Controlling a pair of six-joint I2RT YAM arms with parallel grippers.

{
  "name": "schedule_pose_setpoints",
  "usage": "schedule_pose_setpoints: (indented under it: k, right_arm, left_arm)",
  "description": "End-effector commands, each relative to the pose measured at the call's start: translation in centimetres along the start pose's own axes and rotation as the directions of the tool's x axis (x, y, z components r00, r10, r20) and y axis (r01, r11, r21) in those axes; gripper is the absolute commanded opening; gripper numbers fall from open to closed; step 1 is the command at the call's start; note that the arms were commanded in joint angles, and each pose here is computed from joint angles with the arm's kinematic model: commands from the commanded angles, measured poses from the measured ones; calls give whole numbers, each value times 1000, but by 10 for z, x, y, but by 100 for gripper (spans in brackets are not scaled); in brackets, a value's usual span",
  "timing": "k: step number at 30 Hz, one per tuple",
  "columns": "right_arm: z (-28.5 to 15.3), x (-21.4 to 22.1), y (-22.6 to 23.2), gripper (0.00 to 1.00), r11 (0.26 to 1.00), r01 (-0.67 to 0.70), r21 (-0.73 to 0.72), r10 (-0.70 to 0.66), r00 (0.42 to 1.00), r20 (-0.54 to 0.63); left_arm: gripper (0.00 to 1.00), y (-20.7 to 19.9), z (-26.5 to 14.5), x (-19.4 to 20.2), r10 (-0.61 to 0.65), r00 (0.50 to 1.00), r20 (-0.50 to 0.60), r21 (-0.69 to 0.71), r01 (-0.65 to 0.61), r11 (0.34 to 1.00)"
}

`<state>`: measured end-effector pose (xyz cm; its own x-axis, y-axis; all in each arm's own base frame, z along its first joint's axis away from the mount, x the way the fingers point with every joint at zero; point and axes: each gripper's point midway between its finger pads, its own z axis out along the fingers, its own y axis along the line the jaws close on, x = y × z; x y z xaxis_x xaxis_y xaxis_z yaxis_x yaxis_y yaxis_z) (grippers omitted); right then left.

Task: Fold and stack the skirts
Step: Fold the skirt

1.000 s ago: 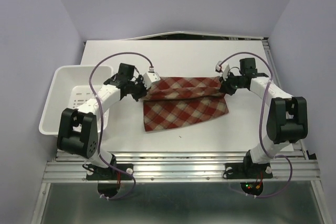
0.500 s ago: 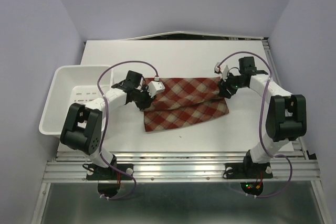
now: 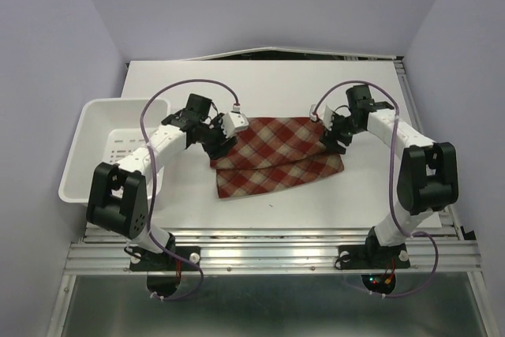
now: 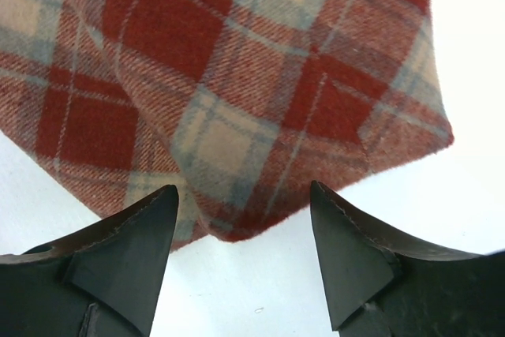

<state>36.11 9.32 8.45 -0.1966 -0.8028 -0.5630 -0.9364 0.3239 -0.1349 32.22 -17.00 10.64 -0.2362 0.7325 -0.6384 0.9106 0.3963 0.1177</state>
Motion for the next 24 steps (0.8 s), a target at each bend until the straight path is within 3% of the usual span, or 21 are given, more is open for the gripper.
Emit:
schedule_pose_setpoints:
  k: [1, 5, 9, 12, 17, 19, 21, 24]
  right_arm:
    - [3, 0, 5, 70, 990, 137, -14, -138, 989, -61]
    - [12, 10, 6, 58, 978, 206, 36, -201, 973, -113]
    - [17, 11, 1, 42, 982, 182, 57, -174, 978, -118]
    - [17, 5, -4, 26, 978, 195, 77, -186, 976, -111]
    - [15, 4, -7, 21, 968, 231, 96, -218, 967, -130]
    - [17, 4, -5, 14, 966, 239, 96, -225, 965, -134]
    - [18, 0, -6, 8, 963, 248, 106, -233, 963, -134]
    - [15, -3, -11, 1, 963, 235, 130, -218, 967, -132]
  left_arm:
    - [67, -13, 5, 10, 28, 998, -47, 56, -25, 998]
    - [65, -21, 13, 25, 56, 994, -95, 70, -50, 996]
    - [61, -25, 26, 44, 60, 986, -159, 61, -51, 997]
    - [57, -26, 32, 59, 77, 976, -205, 68, -64, 996]
    - [55, -30, 36, 77, 108, 960, -258, 88, -88, 992]
    - [53, -32, 36, 83, 116, 957, -268, 91, -95, 991]
    - [35, -28, 37, 84, 121, 955, -272, 73, -105, 992]
    - [17, -21, 34, 77, 120, 957, -264, 47, -112, 993]
